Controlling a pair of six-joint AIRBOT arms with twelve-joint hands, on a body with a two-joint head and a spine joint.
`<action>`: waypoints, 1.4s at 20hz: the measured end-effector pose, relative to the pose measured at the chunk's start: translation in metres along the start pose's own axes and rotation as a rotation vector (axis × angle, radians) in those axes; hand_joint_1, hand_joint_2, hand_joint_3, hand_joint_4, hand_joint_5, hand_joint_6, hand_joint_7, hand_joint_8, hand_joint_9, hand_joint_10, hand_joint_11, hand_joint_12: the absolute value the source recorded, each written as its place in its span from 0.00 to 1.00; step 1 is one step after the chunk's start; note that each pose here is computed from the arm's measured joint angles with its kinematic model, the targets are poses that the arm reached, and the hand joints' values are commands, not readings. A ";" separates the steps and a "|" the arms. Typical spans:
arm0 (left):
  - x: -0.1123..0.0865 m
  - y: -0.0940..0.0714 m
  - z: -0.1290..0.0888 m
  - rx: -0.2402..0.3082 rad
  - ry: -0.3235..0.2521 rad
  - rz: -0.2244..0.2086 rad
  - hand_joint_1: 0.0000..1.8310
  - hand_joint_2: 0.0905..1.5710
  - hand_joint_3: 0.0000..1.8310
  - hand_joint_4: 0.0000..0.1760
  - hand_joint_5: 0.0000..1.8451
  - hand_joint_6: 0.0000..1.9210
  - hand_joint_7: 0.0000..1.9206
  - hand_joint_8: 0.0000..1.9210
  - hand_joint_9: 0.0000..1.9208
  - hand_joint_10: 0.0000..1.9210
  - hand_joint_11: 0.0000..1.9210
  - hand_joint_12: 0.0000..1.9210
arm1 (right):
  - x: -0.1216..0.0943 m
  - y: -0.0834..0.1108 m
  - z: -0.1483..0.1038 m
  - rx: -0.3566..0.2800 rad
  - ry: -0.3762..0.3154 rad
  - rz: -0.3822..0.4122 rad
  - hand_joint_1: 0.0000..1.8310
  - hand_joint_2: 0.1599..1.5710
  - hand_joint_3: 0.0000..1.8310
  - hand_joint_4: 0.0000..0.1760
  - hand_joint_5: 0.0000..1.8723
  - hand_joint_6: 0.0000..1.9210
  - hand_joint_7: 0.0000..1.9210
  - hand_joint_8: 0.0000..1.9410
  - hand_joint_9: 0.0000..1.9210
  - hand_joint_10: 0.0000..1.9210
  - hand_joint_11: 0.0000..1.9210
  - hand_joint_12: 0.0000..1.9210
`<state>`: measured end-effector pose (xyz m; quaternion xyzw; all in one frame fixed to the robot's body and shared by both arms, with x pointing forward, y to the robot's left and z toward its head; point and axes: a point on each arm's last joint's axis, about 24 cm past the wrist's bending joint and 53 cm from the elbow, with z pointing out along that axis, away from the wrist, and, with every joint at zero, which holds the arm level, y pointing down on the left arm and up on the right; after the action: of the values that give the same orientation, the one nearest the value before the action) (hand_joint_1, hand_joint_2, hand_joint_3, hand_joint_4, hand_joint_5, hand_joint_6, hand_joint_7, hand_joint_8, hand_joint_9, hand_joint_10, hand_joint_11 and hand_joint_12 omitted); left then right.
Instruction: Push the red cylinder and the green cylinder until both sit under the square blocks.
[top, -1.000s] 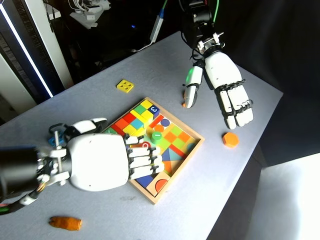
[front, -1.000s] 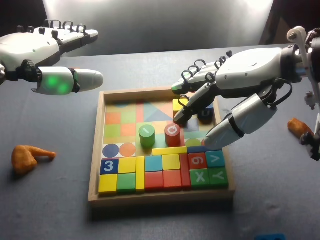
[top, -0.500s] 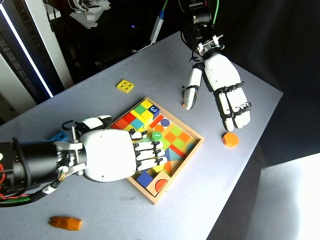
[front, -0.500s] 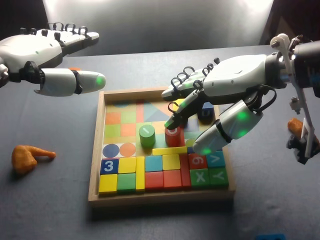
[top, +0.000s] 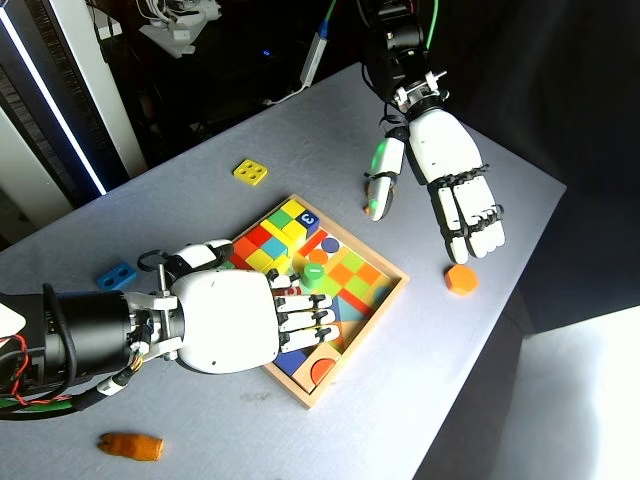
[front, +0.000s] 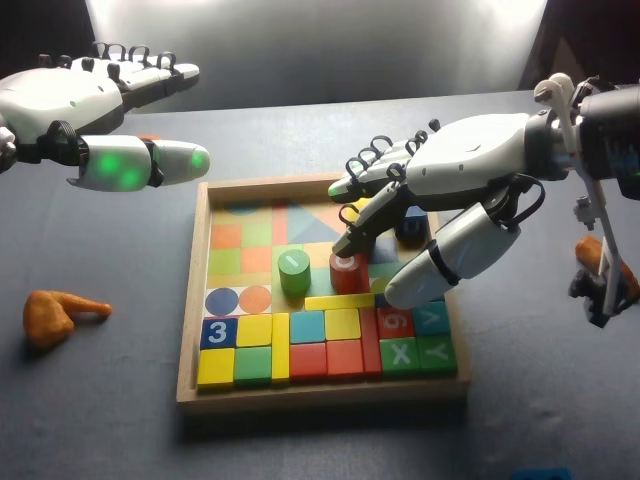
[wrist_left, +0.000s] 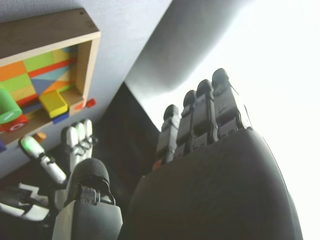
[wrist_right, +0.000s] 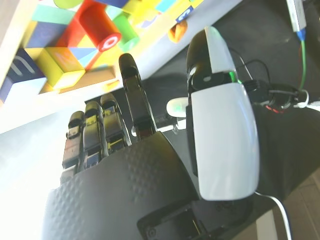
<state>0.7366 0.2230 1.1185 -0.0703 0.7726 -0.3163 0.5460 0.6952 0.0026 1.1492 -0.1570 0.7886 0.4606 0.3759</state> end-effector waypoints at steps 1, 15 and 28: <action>-0.001 -0.001 0.000 0.001 -0.001 0.000 0.00 0.70 0.00 0.53 0.01 0.00 0.00 0.00 0.00 0.00 0.00 0.02 | 0.000 0.000 0.000 0.000 -0.001 0.002 0.11 0.62 0.00 1.00 0.24 0.00 0.00 0.00 0.00 0.00 0.00 0.00; -0.002 0.000 0.000 -0.001 -0.004 0.001 0.00 0.68 0.00 0.64 0.01 0.00 0.00 0.00 0.00 0.00 0.00 0.00 | 0.007 -0.009 0.003 0.023 0.006 0.010 0.11 0.63 0.00 1.00 0.24 0.00 0.00 0.00 0.00 0.00 0.00 0.00; -0.002 0.001 0.000 -0.001 -0.004 0.001 0.00 0.69 0.00 0.57 0.02 0.00 0.00 0.00 0.00 0.00 0.02 0.02 | 0.011 -0.013 0.004 0.032 0.008 0.029 0.11 0.63 0.00 1.00 0.24 0.00 0.00 0.00 0.00 0.00 0.00 0.00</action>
<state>0.7379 0.2243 1.1198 -0.0708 0.7716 -0.3155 0.5478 0.6977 -0.0002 1.1322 -0.1414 0.7996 0.4528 0.3683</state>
